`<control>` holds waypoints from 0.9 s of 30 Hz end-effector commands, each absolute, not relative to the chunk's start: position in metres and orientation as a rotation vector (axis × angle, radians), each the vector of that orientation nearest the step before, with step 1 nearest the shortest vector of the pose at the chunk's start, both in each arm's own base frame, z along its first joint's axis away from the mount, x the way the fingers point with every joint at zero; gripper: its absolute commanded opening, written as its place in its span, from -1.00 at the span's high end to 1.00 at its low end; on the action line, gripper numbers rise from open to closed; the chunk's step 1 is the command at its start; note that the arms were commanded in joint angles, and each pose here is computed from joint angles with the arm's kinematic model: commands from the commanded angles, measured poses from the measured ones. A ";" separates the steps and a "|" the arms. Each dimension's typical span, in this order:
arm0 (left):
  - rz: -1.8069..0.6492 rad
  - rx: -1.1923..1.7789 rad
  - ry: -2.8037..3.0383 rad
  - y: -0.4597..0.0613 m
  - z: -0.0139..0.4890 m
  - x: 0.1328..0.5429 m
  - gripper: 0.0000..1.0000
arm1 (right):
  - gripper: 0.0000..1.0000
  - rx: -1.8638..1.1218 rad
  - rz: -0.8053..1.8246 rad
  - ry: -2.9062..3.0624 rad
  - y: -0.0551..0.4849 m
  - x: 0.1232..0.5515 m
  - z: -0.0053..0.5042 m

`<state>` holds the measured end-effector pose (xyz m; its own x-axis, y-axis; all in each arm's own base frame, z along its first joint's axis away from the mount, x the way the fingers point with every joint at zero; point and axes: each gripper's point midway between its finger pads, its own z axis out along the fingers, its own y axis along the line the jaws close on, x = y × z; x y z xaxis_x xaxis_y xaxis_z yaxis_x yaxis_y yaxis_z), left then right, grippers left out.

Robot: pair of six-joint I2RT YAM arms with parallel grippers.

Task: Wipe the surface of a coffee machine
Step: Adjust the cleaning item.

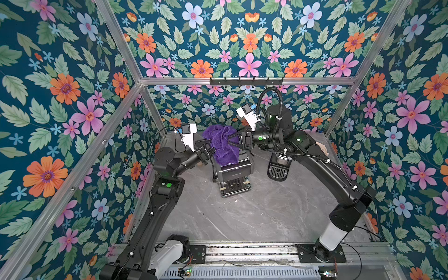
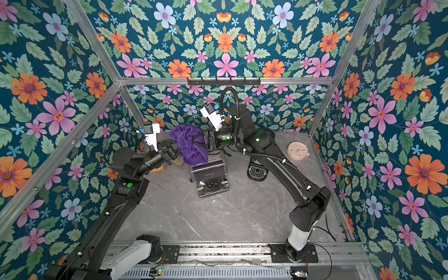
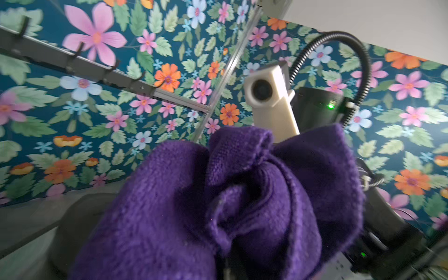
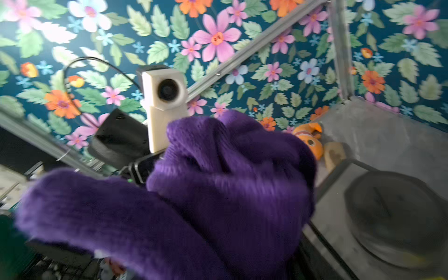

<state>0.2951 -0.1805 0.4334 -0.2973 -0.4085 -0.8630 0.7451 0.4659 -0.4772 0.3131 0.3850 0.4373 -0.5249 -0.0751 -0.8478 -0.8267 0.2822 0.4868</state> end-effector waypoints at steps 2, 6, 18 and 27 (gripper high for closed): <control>-0.921 0.095 1.672 -0.152 0.397 0.339 1.00 | -0.40 -0.729 1.166 1.935 0.371 0.327 0.420; -0.747 -0.034 1.840 -0.133 0.374 0.369 1.00 | -0.43 -0.666 1.039 1.981 0.356 0.336 0.413; -0.613 -0.001 2.196 -0.141 0.304 0.411 1.00 | -0.45 -0.604 0.957 2.073 0.344 0.344 0.386; -0.752 0.038 2.235 -0.146 0.284 0.346 1.00 | -0.45 -0.615 0.944 2.129 0.341 0.341 0.366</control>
